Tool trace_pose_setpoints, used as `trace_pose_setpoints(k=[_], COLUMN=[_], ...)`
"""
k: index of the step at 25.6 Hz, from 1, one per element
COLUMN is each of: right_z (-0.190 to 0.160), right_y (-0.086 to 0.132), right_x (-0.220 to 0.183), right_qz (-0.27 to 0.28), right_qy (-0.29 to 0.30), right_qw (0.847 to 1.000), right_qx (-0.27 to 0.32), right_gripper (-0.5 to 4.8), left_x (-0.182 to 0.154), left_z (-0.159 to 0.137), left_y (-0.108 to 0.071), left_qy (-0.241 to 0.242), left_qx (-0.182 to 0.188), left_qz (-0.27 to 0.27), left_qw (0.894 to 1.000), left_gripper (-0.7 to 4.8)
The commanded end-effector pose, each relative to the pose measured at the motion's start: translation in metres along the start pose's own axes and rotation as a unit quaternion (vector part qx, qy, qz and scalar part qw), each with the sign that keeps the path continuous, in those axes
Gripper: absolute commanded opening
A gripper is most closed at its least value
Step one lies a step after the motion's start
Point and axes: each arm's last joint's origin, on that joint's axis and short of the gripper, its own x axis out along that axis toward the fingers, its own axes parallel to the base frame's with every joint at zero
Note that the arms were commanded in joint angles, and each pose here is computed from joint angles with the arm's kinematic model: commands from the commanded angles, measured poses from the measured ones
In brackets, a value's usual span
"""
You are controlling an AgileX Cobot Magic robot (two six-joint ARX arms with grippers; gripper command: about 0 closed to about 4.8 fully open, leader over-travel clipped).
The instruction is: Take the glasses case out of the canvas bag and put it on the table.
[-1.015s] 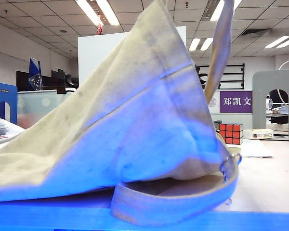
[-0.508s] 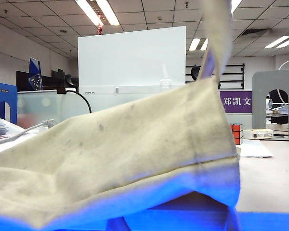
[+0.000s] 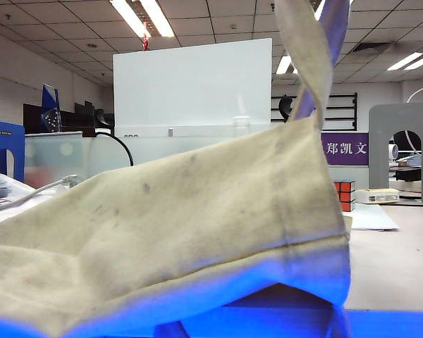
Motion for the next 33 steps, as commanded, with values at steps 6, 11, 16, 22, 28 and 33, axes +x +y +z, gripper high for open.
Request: trace_pose_setpoints(k=[6,11,16,22,28,33], right_z=[-0.014,-0.031,-0.050,-0.056,-0.073,-0.073], right_y=[-0.003,-0.007,-0.015,-0.022,-0.040,-0.032], right_x=[-0.004,-0.007,-0.005,0.007,0.042,0.068], right_qz=[-0.031,-0.056,-0.059,-0.032,0.015,0.068], right_qy=[0.067,0.144,0.180,0.157,0.197,0.166], right_qw=[0.996,0.988,0.982,0.987,0.980,0.983], right_qx=[-0.049,-0.018,-0.018,-0.032,-0.006,-0.043], right_gripper=[-0.05,1.00,1.19,1.17,1.17,0.72], left_x=[-0.022,-0.056,-0.092,-0.091,-0.095,-0.111], left_z=[0.002,-0.003,-0.009,-0.015,-0.025,-0.041], left_y=[-0.011,-0.022,-0.040,-0.040,-0.053,-0.077], left_qy=[-0.046,-0.094,-0.162,-0.135,-0.112,-0.118], left_qx=[0.029,0.040,0.064,0.042,0.041,0.053], left_qz=[-0.027,-0.022,-0.028,-0.036,-0.081,-0.106], left_qw=[0.998,0.995,0.984,0.989,0.990,0.986], left_gripper=[-0.06,-0.06,-0.06,-0.06,-0.06,-0.06])
